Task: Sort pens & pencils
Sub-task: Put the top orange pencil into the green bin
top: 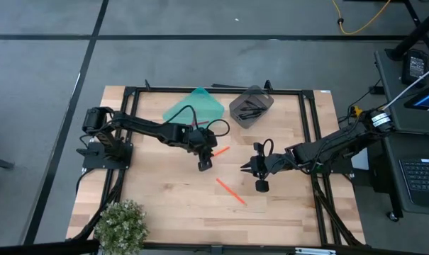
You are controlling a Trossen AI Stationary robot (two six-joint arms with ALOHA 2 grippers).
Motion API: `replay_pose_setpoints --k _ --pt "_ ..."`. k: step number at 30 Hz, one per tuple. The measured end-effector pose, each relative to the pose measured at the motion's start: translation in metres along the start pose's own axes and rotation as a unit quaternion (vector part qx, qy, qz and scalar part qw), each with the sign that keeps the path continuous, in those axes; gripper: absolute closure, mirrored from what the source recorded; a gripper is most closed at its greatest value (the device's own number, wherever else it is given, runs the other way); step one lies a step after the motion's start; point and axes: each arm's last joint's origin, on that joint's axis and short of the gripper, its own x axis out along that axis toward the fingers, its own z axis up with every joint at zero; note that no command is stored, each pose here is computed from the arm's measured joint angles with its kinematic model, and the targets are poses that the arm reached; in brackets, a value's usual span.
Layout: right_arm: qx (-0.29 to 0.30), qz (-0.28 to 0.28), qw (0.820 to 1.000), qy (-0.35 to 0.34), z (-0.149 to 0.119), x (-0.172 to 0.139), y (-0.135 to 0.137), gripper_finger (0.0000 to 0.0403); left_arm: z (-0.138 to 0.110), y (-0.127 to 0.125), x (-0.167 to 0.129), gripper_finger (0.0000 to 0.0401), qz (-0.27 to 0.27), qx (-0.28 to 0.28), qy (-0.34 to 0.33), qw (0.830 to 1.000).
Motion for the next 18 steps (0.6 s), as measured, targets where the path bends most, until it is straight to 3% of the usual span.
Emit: replay_pose_setpoints --k 9,18 --pt "-0.001 0.0 1.0 0.0 0.0 0.0 0.0 0.0354 0.002 0.005 0.001 0.0308 0.004 -0.006 -0.002 1.0" --pt "-0.001 -0.001 1.0 0.002 0.0 0.0 0.0 0.0354 -0.006 0.008 0.022 0.0308 0.009 -0.006 0.027 1.0"
